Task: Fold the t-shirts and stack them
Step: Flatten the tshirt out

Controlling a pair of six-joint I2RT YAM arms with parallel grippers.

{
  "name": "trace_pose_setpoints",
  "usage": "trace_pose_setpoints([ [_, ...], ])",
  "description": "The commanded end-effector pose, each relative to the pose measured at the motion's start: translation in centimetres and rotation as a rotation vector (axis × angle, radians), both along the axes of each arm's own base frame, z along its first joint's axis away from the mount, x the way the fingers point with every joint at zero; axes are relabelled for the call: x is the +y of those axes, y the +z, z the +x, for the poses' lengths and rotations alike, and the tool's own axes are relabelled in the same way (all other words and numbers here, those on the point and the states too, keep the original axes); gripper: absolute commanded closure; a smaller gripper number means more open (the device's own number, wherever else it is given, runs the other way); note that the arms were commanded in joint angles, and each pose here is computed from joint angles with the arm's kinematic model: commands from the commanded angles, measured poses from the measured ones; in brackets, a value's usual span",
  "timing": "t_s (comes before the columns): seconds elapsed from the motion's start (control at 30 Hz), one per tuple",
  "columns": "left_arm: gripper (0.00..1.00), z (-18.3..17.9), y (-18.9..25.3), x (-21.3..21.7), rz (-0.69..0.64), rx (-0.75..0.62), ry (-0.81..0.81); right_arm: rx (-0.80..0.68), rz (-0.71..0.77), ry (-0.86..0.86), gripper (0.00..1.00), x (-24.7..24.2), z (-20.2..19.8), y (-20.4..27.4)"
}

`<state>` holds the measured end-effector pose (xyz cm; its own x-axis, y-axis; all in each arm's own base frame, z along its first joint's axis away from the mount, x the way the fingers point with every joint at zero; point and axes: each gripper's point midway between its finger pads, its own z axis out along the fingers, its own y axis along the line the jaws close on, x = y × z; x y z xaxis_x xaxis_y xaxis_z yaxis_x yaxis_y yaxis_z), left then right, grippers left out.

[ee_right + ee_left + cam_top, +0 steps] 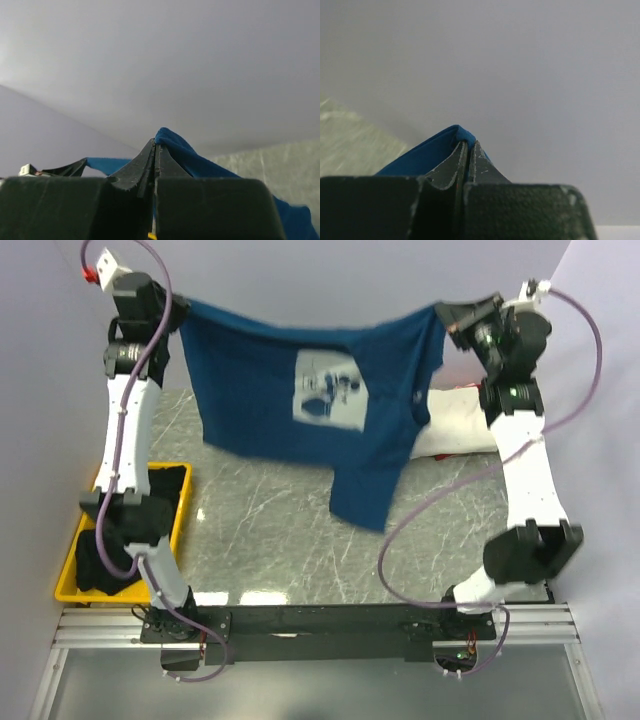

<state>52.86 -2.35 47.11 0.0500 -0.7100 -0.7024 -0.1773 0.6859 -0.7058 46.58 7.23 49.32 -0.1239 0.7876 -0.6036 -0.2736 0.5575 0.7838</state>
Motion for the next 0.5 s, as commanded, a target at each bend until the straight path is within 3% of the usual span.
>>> trace_pose_setpoints([
  [0.0,1.00,-0.7,9.7,0.2,0.005,-0.277,-0.099,-0.329,0.005,0.045,1.00,0.2,-2.2,11.2],
  [0.1,1.00,-2.0,10.9,1.5,0.005,-0.331,-0.099,-0.376,0.011,0.074,1.00,0.3,-2.2,12.9],
  [0.17,1.00,-1.8,8.2,2.2,0.000,-0.278,-0.088,-0.356,0.017,0.076,1.00,0.1,-2.2,12.1],
  [0.23,1.00,-3.4,8.1,2.5,0.009,-0.275,-0.075,-0.317,0.036,0.085,1.00,0.1,-2.5,9.7],
  [0.27,1.00,-3.0,5.1,2.6,0.005,-0.205,-0.070,-0.299,0.043,0.085,1.00,0.0,-2.4,8.6],
  [0.33,1.00,-4.3,3.6,2.3,-0.004,-0.177,-0.079,-0.187,0.055,0.082,1.00,-0.4,-1.5,3.8],
  [0.47,1.00,-5.9,-8.1,1.8,-0.089,0.039,-0.084,-0.049,0.076,0.091,1.00,-0.7,-3.5,-3.2],
])
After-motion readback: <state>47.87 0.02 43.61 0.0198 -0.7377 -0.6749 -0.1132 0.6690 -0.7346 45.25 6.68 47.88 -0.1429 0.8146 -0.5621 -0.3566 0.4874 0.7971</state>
